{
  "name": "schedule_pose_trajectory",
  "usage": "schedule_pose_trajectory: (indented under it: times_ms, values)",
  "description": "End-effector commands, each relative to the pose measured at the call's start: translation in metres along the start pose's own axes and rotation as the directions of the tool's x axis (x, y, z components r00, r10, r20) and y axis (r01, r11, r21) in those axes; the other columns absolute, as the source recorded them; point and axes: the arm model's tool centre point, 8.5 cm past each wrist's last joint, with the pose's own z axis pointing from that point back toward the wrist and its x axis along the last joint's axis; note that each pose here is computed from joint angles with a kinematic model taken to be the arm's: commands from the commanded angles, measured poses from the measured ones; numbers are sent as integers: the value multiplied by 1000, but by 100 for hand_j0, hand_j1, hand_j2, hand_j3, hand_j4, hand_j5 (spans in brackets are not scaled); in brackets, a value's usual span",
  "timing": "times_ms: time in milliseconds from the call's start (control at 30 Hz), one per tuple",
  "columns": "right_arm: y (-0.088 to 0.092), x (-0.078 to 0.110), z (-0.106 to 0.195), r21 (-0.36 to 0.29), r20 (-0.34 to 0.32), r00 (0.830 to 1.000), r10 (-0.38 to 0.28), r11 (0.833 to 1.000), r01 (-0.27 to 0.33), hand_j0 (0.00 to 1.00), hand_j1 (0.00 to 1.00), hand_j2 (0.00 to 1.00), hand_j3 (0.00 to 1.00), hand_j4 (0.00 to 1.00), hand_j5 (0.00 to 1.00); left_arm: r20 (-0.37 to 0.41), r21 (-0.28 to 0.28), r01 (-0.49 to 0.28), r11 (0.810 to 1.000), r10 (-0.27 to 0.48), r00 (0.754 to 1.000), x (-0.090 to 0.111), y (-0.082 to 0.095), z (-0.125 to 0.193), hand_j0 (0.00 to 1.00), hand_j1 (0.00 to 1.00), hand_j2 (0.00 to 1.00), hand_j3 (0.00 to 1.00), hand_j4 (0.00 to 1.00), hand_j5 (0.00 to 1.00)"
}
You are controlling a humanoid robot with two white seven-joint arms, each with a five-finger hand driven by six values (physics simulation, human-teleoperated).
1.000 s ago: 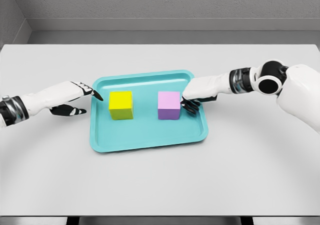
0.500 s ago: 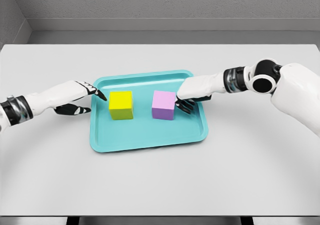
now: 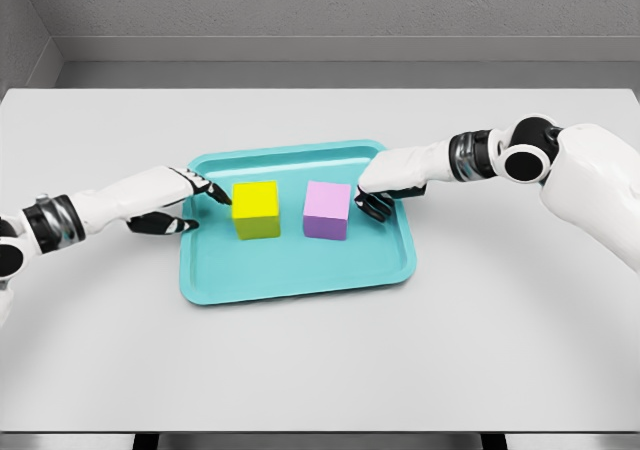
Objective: Push two cubes
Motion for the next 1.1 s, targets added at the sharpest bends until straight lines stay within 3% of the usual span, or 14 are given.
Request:
schedule_pose_trajectory:
  times_ms: [0,333,733,1067]
  values:
    - [-1,0,-4,0,-1,1000,-5,1000,5,13,13,13,13,13,13,4,-2,-4,1000,4,1000,1,-2,-2,67,67,67,67,67,67]
    - [-10,6,-13,-8,17,1000,10,1000,-10,13,13,13,13,13,13,12,11,-3,1000,3,1000,2,3,-8,67,67,67,67,67,67]
    - [-2,12,-21,23,35,999,18,1000,-19,13,13,13,13,13,13,32,16,-17,1000,16,999,8,-1,-17,66,66,66,66,66,66]
    - [-5,13,-24,25,32,999,26,999,-27,13,13,13,13,13,13,-5,24,-35,999,35,999,-9,7,-16,66,66,66,66,66,66]
